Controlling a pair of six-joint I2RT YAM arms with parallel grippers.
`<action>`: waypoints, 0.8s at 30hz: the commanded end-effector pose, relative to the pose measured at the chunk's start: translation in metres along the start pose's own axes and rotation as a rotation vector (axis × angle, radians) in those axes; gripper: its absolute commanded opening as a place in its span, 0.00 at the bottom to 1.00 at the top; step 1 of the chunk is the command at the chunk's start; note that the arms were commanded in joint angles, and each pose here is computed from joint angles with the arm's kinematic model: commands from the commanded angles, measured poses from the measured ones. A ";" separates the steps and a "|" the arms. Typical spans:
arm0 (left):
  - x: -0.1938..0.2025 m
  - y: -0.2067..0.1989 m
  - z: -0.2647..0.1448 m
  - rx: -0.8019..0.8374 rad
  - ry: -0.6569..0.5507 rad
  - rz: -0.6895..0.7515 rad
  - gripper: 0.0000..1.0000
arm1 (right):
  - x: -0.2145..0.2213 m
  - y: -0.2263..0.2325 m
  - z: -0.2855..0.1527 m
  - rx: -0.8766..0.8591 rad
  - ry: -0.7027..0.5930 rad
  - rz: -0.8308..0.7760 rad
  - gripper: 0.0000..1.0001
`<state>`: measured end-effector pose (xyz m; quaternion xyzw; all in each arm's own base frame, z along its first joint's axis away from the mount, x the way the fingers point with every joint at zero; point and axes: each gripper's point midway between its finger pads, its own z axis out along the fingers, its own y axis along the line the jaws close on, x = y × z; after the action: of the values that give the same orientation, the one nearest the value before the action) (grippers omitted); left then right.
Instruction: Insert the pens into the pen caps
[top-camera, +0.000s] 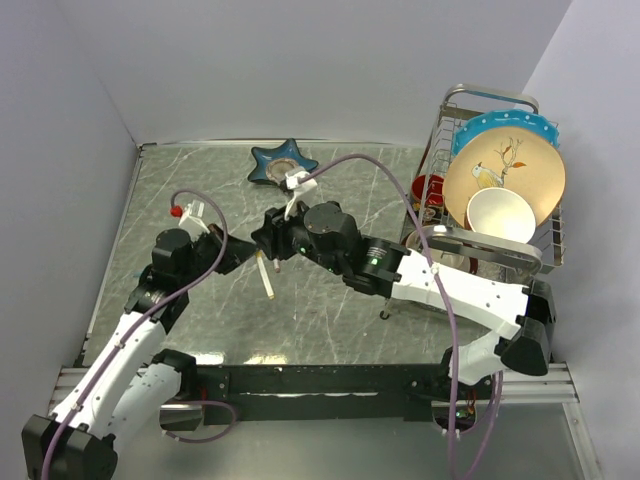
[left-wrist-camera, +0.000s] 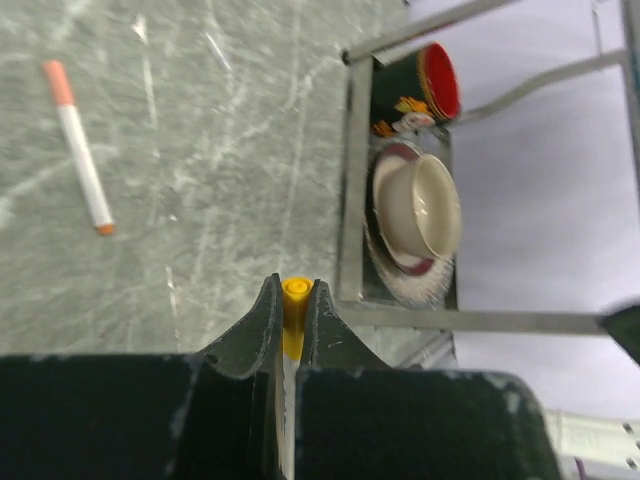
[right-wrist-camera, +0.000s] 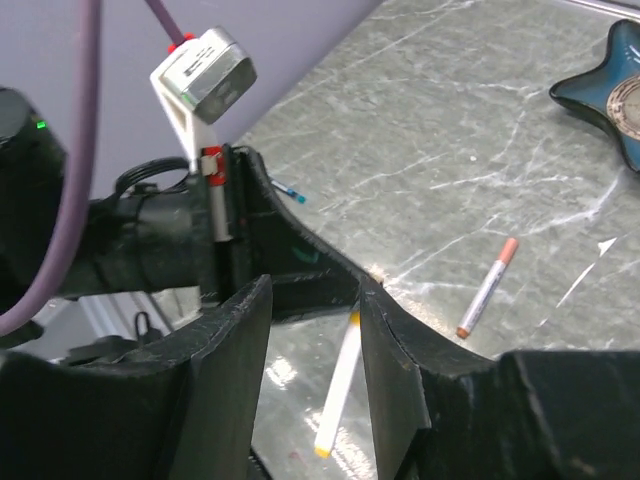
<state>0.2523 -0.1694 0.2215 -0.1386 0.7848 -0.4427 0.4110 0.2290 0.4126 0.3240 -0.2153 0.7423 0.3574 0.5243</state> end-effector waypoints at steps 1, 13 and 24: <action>-0.028 -0.006 0.002 -0.052 -0.079 0.068 0.01 | -0.011 0.003 -0.020 -0.021 -0.022 0.075 0.49; -0.063 0.082 0.059 -0.424 -0.091 0.125 0.01 | -0.012 0.015 -0.064 -0.075 0.007 0.031 0.54; -0.053 0.149 0.112 -0.605 0.083 0.158 0.06 | -0.021 0.007 -0.087 -0.037 -0.031 -0.005 0.55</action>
<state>0.3787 -0.1227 0.1020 -0.1913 0.9001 -0.1811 0.3471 0.1754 0.3630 0.3489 -0.2314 0.7358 0.3828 0.5084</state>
